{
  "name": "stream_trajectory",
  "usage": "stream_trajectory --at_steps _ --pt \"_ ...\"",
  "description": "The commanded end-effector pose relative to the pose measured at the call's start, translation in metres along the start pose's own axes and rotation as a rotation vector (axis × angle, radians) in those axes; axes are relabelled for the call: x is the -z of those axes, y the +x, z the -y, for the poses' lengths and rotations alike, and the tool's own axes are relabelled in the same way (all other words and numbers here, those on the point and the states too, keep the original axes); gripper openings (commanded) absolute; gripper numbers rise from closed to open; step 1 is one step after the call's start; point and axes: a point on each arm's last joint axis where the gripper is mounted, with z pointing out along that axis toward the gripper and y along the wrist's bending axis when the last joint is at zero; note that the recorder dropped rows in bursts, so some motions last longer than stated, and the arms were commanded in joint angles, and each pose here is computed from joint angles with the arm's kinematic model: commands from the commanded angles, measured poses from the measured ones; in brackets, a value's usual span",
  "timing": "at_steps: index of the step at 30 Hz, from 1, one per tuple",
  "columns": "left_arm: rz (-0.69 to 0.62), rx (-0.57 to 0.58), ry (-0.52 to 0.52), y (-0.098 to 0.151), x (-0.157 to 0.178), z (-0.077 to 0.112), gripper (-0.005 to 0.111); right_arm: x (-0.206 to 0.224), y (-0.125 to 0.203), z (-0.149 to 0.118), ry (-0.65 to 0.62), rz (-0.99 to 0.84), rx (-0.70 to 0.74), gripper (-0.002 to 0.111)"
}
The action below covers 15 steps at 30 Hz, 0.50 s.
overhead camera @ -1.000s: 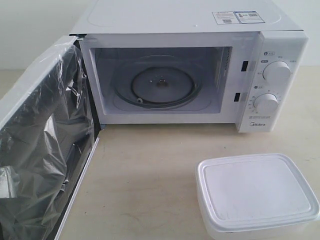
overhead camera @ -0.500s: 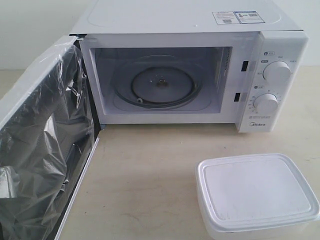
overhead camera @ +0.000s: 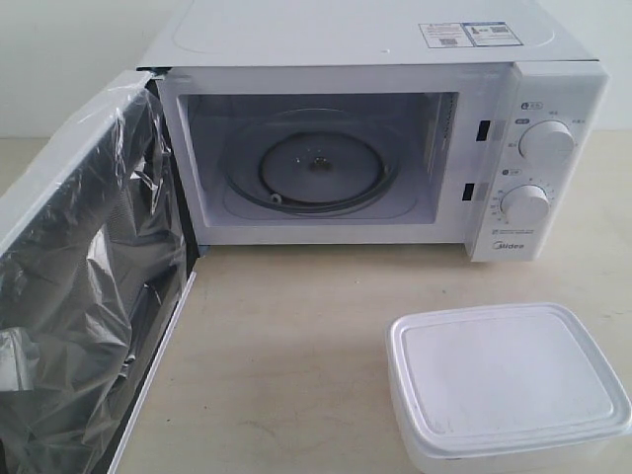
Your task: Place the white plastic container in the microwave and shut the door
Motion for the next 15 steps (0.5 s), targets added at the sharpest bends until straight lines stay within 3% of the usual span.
stream_trajectory --at_steps 1,2,4,8,11,15 --pt "0.001 0.006 -0.003 0.001 0.0 0.0 0.004 0.001 0.042 0.031 0.05 -0.063 -0.254 0.0" --pt "0.001 0.006 -0.003 0.001 0.0 0.0 0.004 0.005 0.06 0.043 0.064 -0.078 -0.342 0.0" --pt "0.001 0.006 -0.003 0.001 0.0 0.0 0.004 0.009 0.076 0.05 0.056 -0.123 -0.374 0.0" --pt "0.001 0.006 -0.003 0.001 0.0 0.0 0.004 0.005 0.064 0.042 0.016 -0.134 -0.301 0.0" --pt "0.001 0.006 -0.003 0.001 0.0 0.0 0.004 -0.014 0.075 0.046 0.137 -0.352 -0.243 0.0" --pt "0.001 0.006 -0.003 0.001 0.0 0.0 0.004 -0.029 0.096 0.052 0.261 -0.577 -0.331 0.0"
